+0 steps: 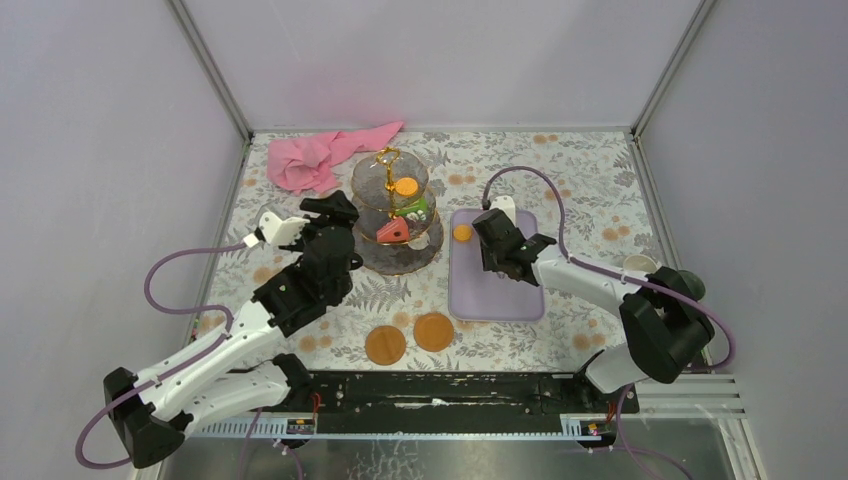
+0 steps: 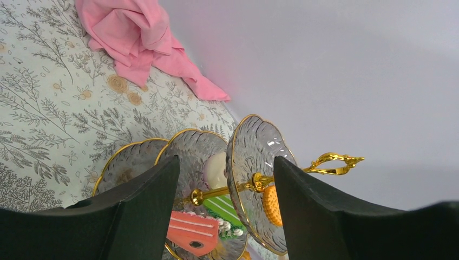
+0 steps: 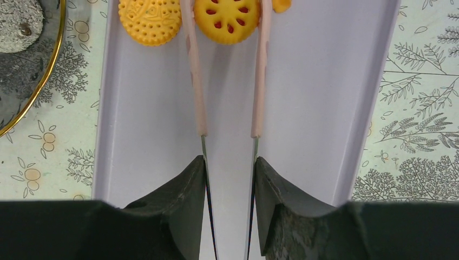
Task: Serve the afternoon tea
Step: Pick up the desert from the tray.
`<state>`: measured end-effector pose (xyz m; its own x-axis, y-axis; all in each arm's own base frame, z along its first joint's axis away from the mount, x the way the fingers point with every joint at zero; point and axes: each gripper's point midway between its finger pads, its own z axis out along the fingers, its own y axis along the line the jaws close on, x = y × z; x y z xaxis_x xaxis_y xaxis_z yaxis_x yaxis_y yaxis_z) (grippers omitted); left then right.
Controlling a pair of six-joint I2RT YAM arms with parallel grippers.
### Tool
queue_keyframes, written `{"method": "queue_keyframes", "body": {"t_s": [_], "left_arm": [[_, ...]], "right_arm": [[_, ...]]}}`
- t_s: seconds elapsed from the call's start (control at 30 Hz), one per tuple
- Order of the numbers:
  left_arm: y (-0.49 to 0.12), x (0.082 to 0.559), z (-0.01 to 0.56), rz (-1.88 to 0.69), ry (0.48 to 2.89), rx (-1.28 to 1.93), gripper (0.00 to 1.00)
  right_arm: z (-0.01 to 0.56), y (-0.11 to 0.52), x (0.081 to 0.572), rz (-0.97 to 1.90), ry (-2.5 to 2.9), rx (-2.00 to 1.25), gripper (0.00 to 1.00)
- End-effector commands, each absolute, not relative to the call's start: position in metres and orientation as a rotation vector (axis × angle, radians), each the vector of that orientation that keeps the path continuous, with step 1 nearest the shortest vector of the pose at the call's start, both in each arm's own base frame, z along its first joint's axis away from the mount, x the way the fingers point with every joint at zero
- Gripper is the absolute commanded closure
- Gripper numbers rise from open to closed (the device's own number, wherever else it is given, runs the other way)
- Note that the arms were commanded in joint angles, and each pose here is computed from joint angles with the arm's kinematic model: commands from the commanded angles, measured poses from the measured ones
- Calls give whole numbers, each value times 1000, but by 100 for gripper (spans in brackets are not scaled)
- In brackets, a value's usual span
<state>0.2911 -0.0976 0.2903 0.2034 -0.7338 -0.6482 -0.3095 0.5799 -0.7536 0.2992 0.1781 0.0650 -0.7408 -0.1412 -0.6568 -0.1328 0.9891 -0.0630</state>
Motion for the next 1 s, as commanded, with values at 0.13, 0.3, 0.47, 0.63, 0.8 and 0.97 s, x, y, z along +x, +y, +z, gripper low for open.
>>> {"method": "queue_keyframes", "body": {"t_s": [0.13,0.3,0.47,0.63,0.8,0.97], "left_arm": [[-86,287,293,-330,1342,-989,29],[-86,287,293,-328,1344,-988,29],[-85,286,291,-318,1347,-994,29],[-84,286,289,-303,1352,-993,29],[-84,286,287,-290,1367,-987,29],[-85,285,290,-302,1381,-978,29]], "right_arm": [[94,176,301,30,2355,-150,70],[109,172,296,50,2333,-145,71],[131,171,290,95,2304,-140,73],[166,172,285,148,2257,-134,73],[207,180,282,199,2198,-147,73],[252,199,277,242,2127,-177,73]]}}
